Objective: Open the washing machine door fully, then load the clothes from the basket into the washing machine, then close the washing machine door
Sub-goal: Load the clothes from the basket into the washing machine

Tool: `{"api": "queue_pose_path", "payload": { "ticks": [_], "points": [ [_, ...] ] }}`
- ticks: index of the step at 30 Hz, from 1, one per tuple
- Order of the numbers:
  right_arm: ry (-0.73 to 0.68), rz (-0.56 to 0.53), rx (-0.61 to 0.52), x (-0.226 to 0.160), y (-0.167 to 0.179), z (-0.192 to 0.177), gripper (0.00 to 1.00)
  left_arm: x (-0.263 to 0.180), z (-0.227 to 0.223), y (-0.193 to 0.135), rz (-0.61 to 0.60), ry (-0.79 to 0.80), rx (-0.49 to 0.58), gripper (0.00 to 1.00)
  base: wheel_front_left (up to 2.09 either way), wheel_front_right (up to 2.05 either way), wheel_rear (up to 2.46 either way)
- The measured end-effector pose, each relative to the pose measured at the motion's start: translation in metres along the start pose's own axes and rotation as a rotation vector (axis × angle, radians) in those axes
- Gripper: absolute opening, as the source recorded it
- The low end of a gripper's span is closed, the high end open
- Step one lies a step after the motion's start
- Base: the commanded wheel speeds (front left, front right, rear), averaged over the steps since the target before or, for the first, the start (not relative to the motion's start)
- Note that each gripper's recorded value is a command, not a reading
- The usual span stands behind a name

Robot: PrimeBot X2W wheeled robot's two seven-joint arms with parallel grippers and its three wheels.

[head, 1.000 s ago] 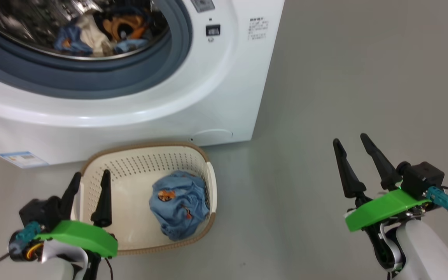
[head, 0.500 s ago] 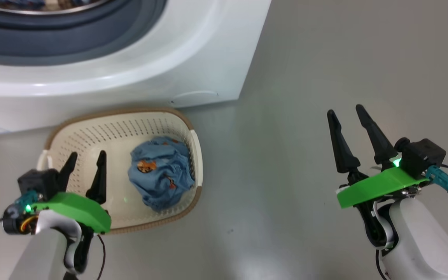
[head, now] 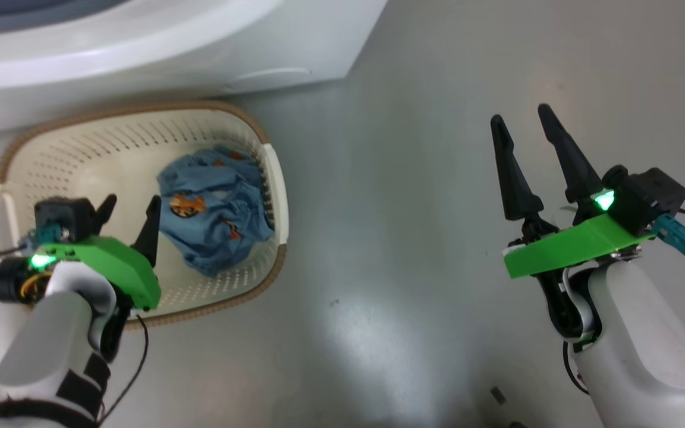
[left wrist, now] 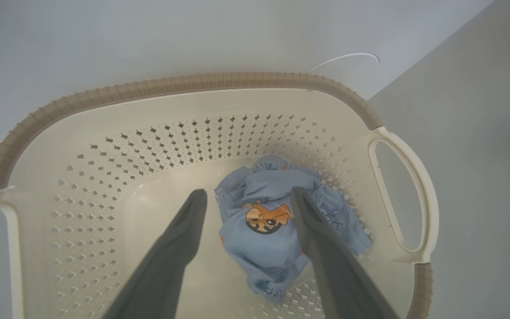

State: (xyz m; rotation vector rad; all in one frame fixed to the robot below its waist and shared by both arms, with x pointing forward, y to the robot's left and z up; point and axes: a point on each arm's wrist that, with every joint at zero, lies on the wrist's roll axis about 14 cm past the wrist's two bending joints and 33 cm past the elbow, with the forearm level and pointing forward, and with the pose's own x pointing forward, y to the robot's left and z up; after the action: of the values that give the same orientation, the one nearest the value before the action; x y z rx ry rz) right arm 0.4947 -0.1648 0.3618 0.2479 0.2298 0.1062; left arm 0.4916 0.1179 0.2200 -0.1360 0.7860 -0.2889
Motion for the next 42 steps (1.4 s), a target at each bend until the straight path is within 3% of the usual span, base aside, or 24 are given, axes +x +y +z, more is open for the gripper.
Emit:
{"api": "queue_pose_path", "payload": {
  "ticks": [11,20,32,33,35,42],
  "points": [
    [0.061,-0.028,-0.009,0.013,-0.016,-0.032,1.00,0.049,-0.052,-0.012,-0.072,0.227,0.113,1.00,0.00,0.00,0.00],
    [0.109,-0.069,-0.017,0.009,-0.032,-0.054,1.00,0.084,-0.066,-0.001,-0.075,0.315,0.160,1.00,0.00,0.00,0.00],
    [0.144,-0.122,-0.042,0.000,-0.053,-0.065,1.00,0.107,-0.107,-0.008,-0.098,0.502,0.196,1.00,0.00,0.00,0.00],
    [0.144,-0.126,-0.043,-0.001,-0.054,-0.065,1.00,0.108,-0.109,-0.008,-0.098,0.510,0.189,0.94,0.00,0.00,0.00],
    [0.145,-0.131,-0.045,-0.002,-0.056,-0.064,1.00,0.107,-0.114,-0.010,-0.101,0.540,0.183,0.00,0.00,0.00,0.00],
    [0.123,-0.127,-0.035,-0.001,-0.053,-0.055,1.00,0.106,-0.101,-0.017,-0.105,0.495,0.135,0.00,0.00,0.00,0.00]
  ]
}}
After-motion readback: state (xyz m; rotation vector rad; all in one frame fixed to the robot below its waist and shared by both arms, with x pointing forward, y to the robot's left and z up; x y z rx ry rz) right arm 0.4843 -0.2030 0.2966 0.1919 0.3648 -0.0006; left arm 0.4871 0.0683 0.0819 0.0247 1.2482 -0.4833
